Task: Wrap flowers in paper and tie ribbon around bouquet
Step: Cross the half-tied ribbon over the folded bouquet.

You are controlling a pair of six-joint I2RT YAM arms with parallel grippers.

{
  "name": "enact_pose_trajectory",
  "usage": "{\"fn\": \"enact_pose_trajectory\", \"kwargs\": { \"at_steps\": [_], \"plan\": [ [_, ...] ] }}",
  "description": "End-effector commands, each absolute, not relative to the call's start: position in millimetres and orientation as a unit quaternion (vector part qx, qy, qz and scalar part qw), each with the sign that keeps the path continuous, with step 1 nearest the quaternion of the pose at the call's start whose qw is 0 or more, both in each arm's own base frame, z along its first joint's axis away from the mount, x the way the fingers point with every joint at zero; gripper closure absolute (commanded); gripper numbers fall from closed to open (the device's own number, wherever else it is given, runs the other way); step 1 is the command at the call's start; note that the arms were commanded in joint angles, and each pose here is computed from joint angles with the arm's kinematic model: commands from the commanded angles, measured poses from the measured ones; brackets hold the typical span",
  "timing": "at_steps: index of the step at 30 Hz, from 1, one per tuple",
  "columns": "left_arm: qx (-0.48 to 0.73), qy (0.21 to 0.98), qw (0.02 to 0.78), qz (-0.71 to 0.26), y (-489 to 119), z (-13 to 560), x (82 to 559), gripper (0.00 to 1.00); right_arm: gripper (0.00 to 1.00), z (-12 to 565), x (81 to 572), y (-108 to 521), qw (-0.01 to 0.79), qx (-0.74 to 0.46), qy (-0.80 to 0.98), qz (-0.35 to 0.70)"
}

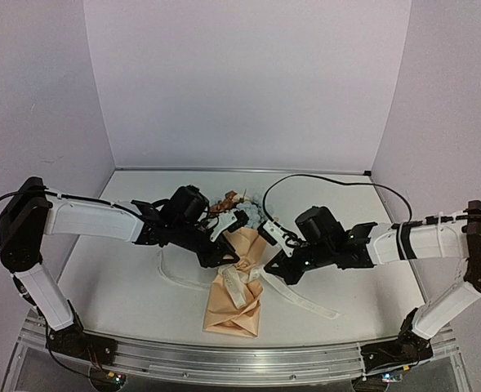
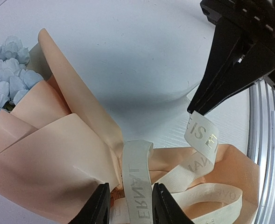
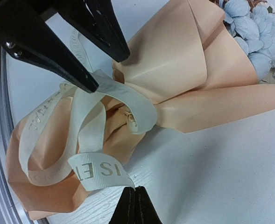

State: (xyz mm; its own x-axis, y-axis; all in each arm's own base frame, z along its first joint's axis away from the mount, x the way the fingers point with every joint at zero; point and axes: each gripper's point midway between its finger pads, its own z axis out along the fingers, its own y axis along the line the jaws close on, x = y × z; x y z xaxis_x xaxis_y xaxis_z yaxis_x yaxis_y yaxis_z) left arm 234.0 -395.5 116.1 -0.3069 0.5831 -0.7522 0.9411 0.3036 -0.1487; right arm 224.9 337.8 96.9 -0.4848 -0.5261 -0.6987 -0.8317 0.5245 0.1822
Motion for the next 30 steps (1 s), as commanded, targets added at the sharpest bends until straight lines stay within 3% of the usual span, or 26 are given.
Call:
{"fn": "enact_pose_trajectory", "kwargs": {
  "at_steps": [1,10,19,30],
  "plan": [
    [0.517,0.738,0.311,-0.303,-404.1,129.5,236.9,0.67,1.0,118.3,228.1,341.2,0.279,-0.367,0.847,0.263],
    [0.519,0.739,0.307,-0.299,-403.0,123.4,233.0,0.65,1.0,124.2,242.2,351.2,0.259,-0.27,0.884,0.281],
    [0.519,0.747,0.308,-0.28,-402.0,113.9,235.0,0.75,1.0,125.7,246.2,357.5,0.237,-0.192,0.902,0.307],
    [0.51,0.756,0.318,-0.261,-397.7,107.0,238.0,0.75,1.0,127.3,245.2,361.9,0.213,-0.137,0.909,0.332]
  ]
}}
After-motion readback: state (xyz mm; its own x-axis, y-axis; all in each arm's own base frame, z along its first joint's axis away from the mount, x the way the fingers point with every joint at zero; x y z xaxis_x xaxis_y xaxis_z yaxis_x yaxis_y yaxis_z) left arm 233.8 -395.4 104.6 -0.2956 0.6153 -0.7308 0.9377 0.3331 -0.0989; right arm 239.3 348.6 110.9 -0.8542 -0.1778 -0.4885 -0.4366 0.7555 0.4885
